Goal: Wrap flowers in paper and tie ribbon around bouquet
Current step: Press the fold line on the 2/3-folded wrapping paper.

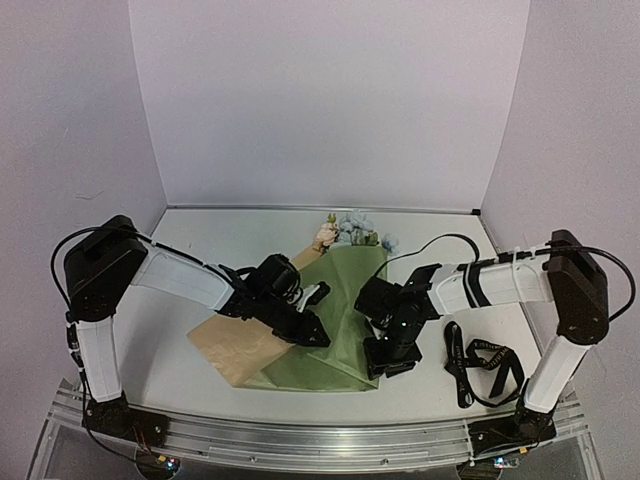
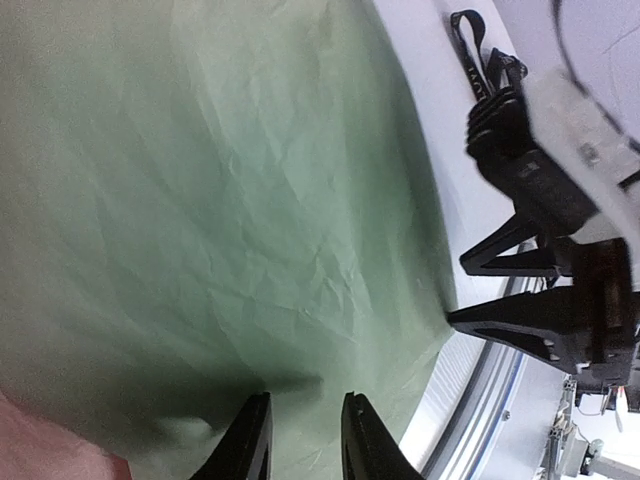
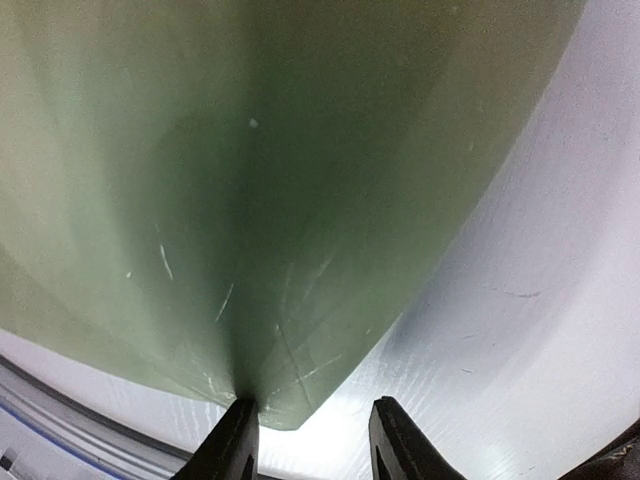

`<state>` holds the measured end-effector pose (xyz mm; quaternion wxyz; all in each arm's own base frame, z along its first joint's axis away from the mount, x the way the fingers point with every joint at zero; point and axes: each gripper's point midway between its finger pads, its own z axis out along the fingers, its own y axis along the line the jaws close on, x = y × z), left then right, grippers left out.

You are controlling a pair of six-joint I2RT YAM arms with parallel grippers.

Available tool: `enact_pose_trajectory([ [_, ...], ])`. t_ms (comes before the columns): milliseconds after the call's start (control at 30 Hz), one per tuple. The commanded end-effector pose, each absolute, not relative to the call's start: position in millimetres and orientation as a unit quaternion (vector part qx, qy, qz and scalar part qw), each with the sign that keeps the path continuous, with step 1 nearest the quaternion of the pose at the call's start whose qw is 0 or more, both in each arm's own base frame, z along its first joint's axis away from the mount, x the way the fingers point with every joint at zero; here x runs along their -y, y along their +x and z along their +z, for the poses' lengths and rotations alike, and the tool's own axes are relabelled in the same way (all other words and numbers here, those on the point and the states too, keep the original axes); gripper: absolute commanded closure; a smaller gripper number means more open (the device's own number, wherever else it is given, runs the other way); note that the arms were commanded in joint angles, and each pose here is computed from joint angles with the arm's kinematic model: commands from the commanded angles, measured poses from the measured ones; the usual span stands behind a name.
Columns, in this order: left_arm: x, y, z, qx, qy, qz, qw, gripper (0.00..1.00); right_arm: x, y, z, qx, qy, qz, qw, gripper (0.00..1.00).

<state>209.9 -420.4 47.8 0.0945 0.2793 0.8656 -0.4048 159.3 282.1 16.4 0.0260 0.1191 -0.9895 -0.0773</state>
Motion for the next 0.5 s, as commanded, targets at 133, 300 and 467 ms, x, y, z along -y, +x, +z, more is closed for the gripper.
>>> enact_pose_trajectory([
  [133, 410, 210, 23, -0.890, 0.261, -0.367, 0.077, 0.78, -289, 170, 60, 0.977, 0.095, -0.190, 0.021, 0.58],
  [300, 404, 209, 14, -0.897, 0.260, -0.351, 0.069, 0.79, -305, 187, 72, 0.965, 0.056, -0.256, 0.022, 0.65],
  [467, 406, 211, 19, -0.897, 0.263, -0.349, 0.072, 0.80, -323, 204, 62, 0.957, 0.035, -0.286, 0.018, 0.76],
])
